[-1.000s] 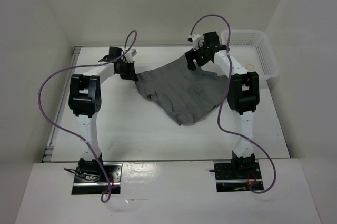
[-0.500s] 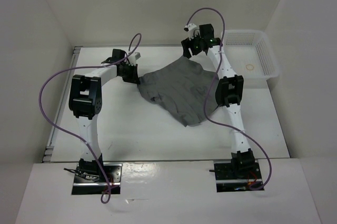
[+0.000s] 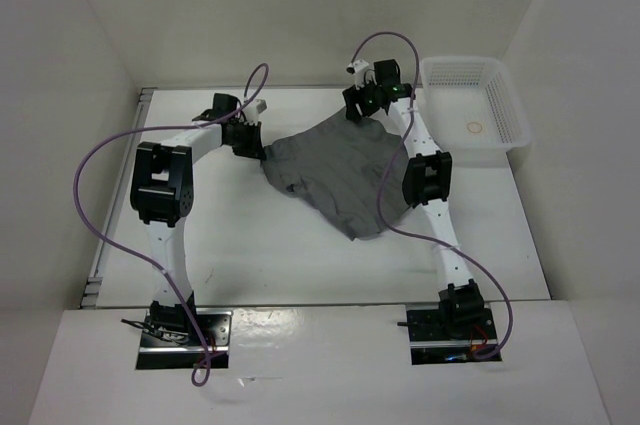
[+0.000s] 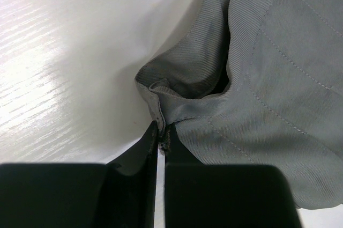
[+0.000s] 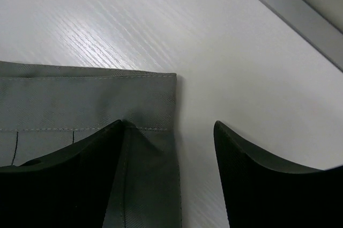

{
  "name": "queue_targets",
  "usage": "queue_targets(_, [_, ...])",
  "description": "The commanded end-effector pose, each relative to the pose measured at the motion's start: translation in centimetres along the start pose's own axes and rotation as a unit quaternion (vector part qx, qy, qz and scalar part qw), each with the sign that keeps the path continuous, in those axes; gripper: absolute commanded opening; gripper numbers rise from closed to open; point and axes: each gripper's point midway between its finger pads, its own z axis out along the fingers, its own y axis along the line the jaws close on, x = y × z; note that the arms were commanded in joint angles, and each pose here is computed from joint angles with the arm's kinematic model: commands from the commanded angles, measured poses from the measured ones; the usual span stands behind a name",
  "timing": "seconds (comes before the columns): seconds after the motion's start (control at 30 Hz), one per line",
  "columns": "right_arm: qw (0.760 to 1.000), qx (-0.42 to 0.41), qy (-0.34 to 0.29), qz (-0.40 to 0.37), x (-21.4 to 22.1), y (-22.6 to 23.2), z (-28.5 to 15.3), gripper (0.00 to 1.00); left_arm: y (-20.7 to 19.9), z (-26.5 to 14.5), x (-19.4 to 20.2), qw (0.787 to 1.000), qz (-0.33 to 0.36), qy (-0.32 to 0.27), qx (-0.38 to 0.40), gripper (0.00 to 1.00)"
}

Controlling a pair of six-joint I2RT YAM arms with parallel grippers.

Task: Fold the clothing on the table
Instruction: Flatten the skirt out

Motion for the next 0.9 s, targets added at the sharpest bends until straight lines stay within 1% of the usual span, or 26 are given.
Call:
queue_targets(0.0, [1.0, 0.016, -0.015, -0.01, -1.2, -0.3, -0.1, 0.72, -0.8, -1.0, -0.1, 1.0, 0.015, -0.003, 0.002, 0.0])
queue_targets(0.13, [1.0, 0.019, -0.019, -0.015, -1.7, 0.0, -0.1, 0.68, -0.9, -0.9, 0.3, 1.0, 0.013, 0.001, 0.007, 0.0])
queue_targets(0.23, [0.999, 0.023, -0.017, -0.015, -1.4, -0.1, 0.1, 0.67, -1.0, -0.7, 0.6, 1.0, 0.011, 0.004, 0.013, 0.0])
queue_targets(0.37, [0.999, 0.036, -0.018, -0.024, -1.7, -0.2, 0.2, 0.67, -1.0, -0.4, 0.9, 1.0, 0.009, 0.008, 0.018, 0.0])
queue_targets(0.4, [0.999, 0.031, -0.014, -0.025, -1.7, 0.5, 0.4, 0.67, -1.0, -0.4, 0.9, 1.0, 0.009, 0.008, 0.018, 0.0])
queue_targets(0.53, [0.999, 0.035, -0.007, -0.033, -1.4, 0.7, 0.6, 0.66, -1.0, -0.3, 0.7, 1.0, 0.011, 0.004, 0.017, 0.0])
queue_targets(0.6, [0.999, 0.031, -0.008, -0.041, -1.8, 1.4, 0.7, 0.66, -0.9, -0.2, 1.2, 1.0, 0.009, 0.009, 0.018, 0.0])
queue_targets(0.67, [0.998, 0.036, 0.001, -0.047, -1.4, 1.8, 1.0, 0.6, -1.1, -0.5, 0.9, 1.0, 0.011, 0.005, 0.018, 0.0])
queue_targets(0.73, [0.998, 0.036, -0.002, -0.054, -2.0, 2.7, 1.2, 0.57, -1.2, -0.4, 1.3, 1.0, 0.009, 0.009, 0.022, 0.0])
queue_targets(0.8, [0.998, 0.035, 0.003, -0.057, -1.8, 2.7, 1.2, 0.45, -1.2, -0.4, 1.3, 1.0, 0.009, 0.009, 0.022, 0.0])
queue_targets(0.83, [0.998, 0.037, 0.005, -0.06, -1.8, 3.1, 1.3, 0.37, -1.2, -0.4, 1.3, 1.0, 0.009, 0.009, 0.022, 0.0])
queue_targets(0.87, [0.998, 0.035, 0.009, -0.059, -1.3, 3.2, 1.7, 0.19, -1.2, -0.4, 1.3, 1.0, 0.009, 0.009, 0.022, 0.0])
